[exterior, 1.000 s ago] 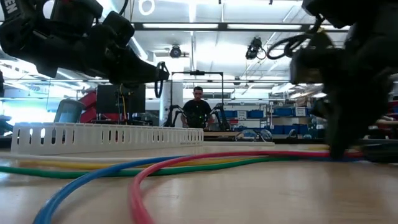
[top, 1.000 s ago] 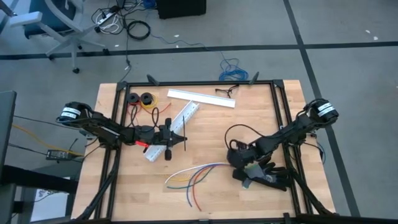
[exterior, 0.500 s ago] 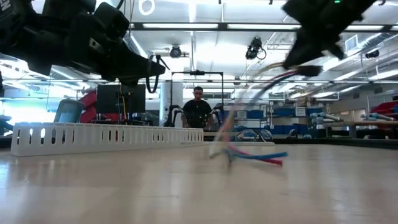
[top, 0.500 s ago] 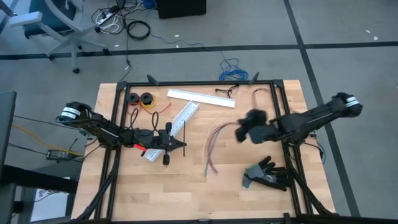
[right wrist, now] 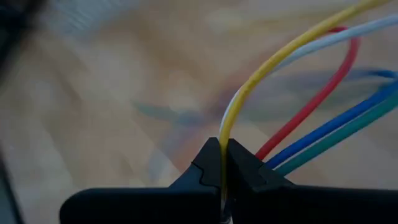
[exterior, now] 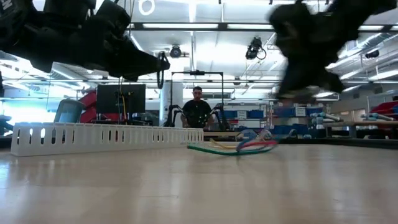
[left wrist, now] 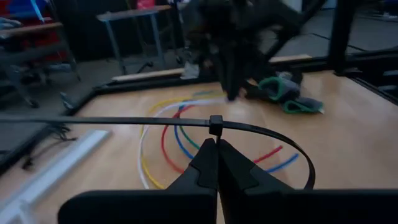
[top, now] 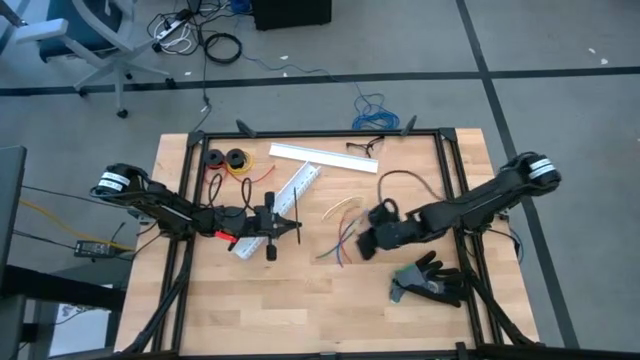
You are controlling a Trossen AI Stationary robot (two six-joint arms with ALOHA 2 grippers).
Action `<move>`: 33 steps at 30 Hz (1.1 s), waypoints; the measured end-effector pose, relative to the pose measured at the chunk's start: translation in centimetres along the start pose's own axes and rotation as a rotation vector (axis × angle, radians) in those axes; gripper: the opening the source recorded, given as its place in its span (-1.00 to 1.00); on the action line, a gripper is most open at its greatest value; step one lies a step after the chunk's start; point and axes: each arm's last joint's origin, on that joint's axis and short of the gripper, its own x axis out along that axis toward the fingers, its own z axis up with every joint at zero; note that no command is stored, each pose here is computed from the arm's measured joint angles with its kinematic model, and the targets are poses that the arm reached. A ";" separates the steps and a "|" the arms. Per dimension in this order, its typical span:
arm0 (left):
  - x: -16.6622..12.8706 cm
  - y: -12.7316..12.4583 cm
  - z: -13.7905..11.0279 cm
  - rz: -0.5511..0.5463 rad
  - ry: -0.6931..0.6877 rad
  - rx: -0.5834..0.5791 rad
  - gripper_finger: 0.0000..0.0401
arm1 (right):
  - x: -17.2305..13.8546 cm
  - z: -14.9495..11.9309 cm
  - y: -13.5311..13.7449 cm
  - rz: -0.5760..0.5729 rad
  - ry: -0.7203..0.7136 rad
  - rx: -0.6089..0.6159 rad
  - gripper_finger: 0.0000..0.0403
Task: Ziptie cables
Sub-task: Wrap the black zip tie on the cables
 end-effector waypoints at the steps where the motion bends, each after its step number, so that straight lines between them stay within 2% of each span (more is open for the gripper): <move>1: 0.2 -0.1 0.1 0.002 -0.005 0.009 -0.98 | 0.8 0.2 0.5 0.033 -0.068 -0.006 -1.00; 4: 0.7 -0.6 0.3 0.010 0.000 0.071 -0.98 | 2.6 1.1 1.7 0.095 -0.266 -0.012 -1.00; 7: 1.4 -1.4 0.3 0.060 0.013 0.132 -0.98 | 4.1 2.3 1.9 0.104 -0.412 0.020 -1.00; 14: 3.5 -2.7 0.1 0.244 0.075 0.245 -0.98 | 7.3 4.9 1.6 0.231 -0.582 0.127 -1.00; 19: 5.3 -3.3 -0.4 0.382 0.118 0.260 -0.98 | 9.1 5.1 1.3 0.360 -0.591 0.195 -1.00; 27: 7.6 -3.9 -0.8 0.572 0.160 0.265 -0.98 | 10.5 4.4 1.0 0.413 -0.582 0.283 -1.00; 33: 7.6 -4.3 -0.8 0.636 0.168 0.266 -0.98 | 10.5 4.3 1.1 0.461 -0.516 0.200 -0.90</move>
